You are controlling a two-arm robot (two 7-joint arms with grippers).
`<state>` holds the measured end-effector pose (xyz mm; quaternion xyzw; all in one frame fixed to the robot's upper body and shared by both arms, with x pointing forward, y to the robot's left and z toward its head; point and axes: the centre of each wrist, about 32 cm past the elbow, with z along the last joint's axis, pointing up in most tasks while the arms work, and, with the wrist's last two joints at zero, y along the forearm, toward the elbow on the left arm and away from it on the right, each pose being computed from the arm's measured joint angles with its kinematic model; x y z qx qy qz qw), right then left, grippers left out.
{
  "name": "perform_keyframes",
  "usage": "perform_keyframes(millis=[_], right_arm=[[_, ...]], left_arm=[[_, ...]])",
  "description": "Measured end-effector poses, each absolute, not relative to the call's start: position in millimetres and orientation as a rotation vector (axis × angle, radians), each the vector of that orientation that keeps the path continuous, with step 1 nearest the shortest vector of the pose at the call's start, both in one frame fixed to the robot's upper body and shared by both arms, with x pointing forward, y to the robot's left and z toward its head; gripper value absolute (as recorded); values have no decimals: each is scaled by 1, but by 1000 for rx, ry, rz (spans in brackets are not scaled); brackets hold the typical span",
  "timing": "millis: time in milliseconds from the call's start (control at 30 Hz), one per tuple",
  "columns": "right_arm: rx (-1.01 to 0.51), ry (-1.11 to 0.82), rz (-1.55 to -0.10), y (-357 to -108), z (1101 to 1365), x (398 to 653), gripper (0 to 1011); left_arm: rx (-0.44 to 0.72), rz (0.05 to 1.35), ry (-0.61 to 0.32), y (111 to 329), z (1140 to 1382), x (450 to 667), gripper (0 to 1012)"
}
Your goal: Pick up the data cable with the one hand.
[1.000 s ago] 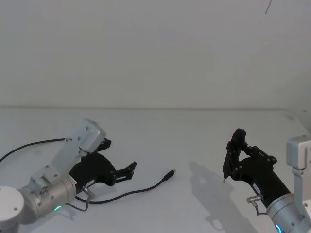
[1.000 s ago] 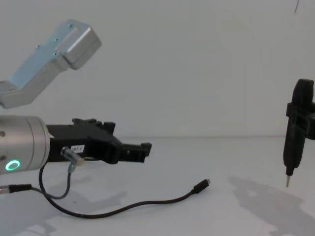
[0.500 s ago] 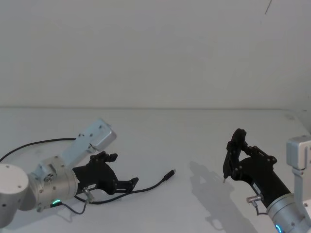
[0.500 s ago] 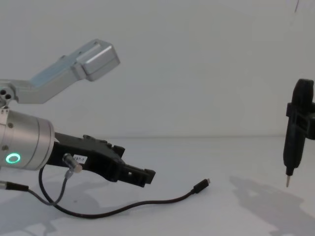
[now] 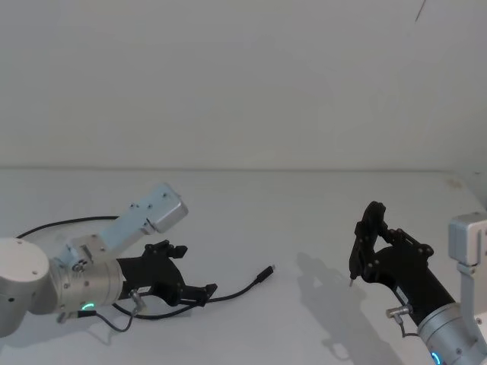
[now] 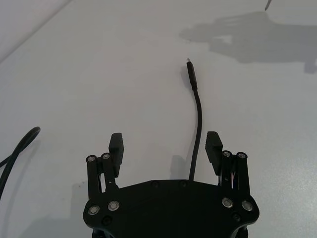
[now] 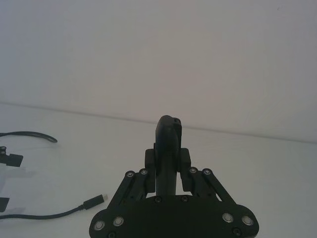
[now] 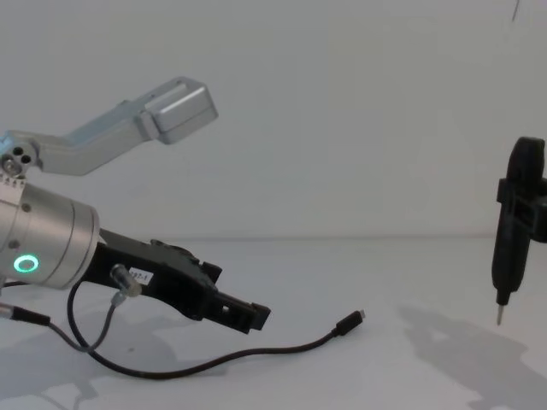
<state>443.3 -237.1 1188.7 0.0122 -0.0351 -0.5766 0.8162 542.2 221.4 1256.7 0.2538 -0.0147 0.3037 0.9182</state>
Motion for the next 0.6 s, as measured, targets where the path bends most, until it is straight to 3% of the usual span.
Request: perform_keyframes(millis=[600], right_arm=[[26,-75,-1229,-237,1189,443,279]], left_arm=[[560,594,-11,217,1253,556,1002]])
